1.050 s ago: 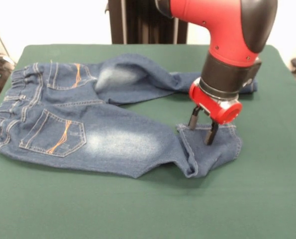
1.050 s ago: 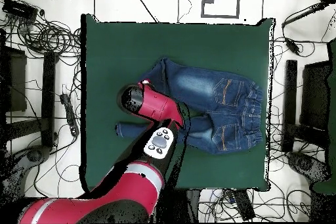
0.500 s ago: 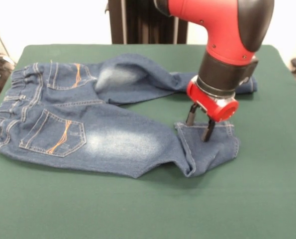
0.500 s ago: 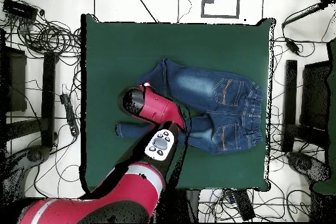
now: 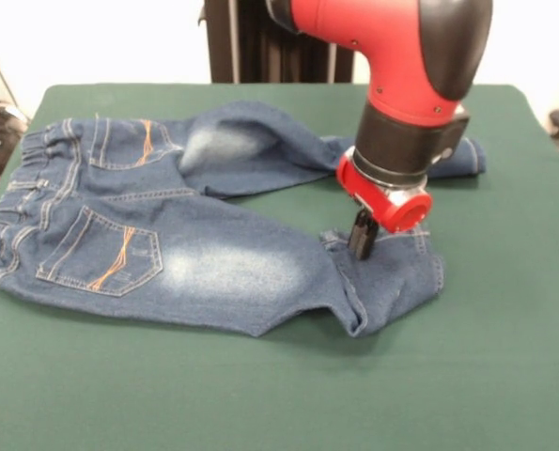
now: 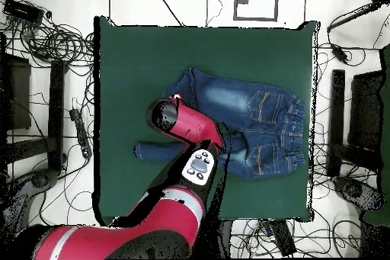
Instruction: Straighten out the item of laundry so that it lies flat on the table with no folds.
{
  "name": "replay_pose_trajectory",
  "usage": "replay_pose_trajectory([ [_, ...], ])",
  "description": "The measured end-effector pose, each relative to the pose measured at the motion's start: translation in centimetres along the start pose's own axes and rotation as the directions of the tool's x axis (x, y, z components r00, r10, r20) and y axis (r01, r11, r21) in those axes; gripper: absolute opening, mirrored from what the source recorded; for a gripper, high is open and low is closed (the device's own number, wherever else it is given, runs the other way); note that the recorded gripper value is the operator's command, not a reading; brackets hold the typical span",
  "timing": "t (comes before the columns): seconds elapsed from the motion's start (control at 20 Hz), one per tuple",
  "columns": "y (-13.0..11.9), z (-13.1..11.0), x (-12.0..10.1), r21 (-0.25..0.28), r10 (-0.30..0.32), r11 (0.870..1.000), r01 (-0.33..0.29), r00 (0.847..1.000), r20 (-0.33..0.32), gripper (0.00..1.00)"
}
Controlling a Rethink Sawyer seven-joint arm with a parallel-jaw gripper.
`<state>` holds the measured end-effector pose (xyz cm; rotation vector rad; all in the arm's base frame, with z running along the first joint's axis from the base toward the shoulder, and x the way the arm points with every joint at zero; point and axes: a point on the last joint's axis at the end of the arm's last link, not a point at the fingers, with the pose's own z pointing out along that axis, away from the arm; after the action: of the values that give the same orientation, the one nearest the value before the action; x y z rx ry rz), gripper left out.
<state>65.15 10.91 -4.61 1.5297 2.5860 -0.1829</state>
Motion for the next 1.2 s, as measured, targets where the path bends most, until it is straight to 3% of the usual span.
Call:
replay_pose_trajectory([
  [0.75, 0.1, 0.2, -0.5, -0.008, 0.008, 1.000, -0.008, 1.000, -0.004, 0.00],
  [0.95, 0.7, 0.1, -1.0, -0.005, -0.026, 1.000, 0.026, 1.000, 0.007, 0.00],
  [1.2, 2.4, -1.0, -2.2, 0.090, -0.139, 0.986, 0.142, 0.989, -0.040, 0.00],
])
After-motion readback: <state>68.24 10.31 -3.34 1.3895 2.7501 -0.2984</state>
